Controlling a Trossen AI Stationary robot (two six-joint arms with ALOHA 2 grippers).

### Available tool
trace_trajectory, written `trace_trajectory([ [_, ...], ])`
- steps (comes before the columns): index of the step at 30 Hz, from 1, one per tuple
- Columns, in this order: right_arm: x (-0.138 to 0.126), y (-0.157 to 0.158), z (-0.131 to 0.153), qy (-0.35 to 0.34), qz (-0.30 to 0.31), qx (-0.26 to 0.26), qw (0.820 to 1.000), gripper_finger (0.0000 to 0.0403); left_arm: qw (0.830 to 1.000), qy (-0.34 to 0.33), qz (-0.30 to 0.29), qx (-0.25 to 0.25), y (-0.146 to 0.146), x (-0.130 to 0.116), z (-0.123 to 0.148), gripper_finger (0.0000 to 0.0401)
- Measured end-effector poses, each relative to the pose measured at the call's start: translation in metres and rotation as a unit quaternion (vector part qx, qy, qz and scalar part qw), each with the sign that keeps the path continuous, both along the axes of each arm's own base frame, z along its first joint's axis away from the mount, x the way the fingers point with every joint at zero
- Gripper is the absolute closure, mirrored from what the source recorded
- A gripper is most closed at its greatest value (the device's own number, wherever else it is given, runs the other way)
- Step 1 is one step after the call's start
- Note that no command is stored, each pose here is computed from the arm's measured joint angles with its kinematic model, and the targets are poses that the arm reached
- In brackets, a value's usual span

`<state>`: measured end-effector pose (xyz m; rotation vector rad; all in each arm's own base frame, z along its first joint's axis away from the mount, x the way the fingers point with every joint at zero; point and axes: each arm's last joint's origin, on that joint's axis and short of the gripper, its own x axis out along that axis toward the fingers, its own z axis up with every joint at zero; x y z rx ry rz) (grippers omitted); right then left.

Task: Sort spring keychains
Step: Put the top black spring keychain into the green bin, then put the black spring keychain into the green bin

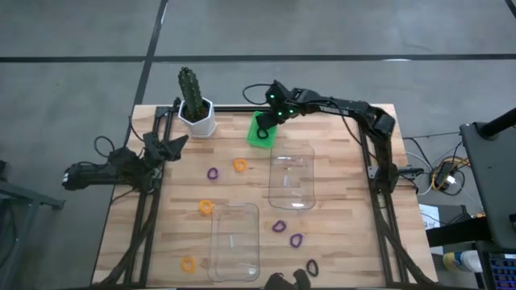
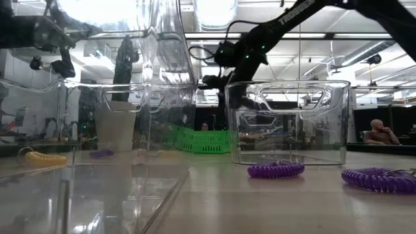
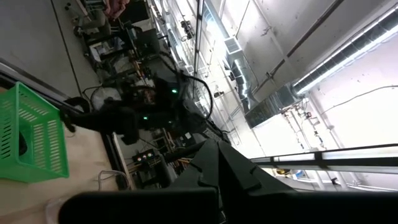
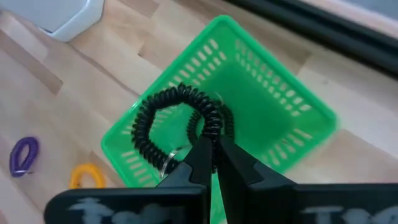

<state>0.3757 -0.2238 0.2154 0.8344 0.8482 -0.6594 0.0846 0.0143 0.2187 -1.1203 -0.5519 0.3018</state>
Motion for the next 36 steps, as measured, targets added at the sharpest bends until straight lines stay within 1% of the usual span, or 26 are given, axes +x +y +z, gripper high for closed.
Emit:
trace_trajectory([
  [7,0.018,-0.009,-0.023,0.085,0.004,0.046,0.995,0.0375,1.000,-0.001,0.000,-0.001,0.000,0.000,0.000,0.0401],
  [12,0.034,-0.008,-0.024,0.108,0.040,0.045,0.992,0.0331,1.000,-0.001,0.000,-0.001,0.000,0.000,0.000,0.0401],
  [16,0.044,-0.007,-0.007,0.094,0.059,0.027,0.993,0.0285,1.000,-0.001,0.000,-0.001,0.000,0.000,0.000,0.0401],
  [18,0.044,-0.008,0.001,0.091,0.063,0.020,0.994,0.0264,1.000,-0.001,0.000,-0.001,0.000,0.000,0.000,0.0401],
  [23,0.041,-0.004,0.028,0.082,0.089,0.008,0.993,0.0228,1.000,-0.002,0.000,-0.001,0.000,0.000,0.000,0.0401],
  [26,0.038,0.004,0.046,0.074,0.119,0.014,0.990,0.0224,1.000,-0.001,0.000,-0.001,0.000,0.000,0.000,0.0401],
  [29,0.035,0.018,0.059,0.074,0.145,0.014,0.986,0.0228,1.000,0.000,0.000,-0.001,0.000,0.000,0.000,0.0401],
  [36,0.027,0.061,0.099,0.049,0.200,-0.009,0.978,0.0247,1.000,0.006,0.000,-0.001,0.000,0.000,-0.001,0.0401],
])
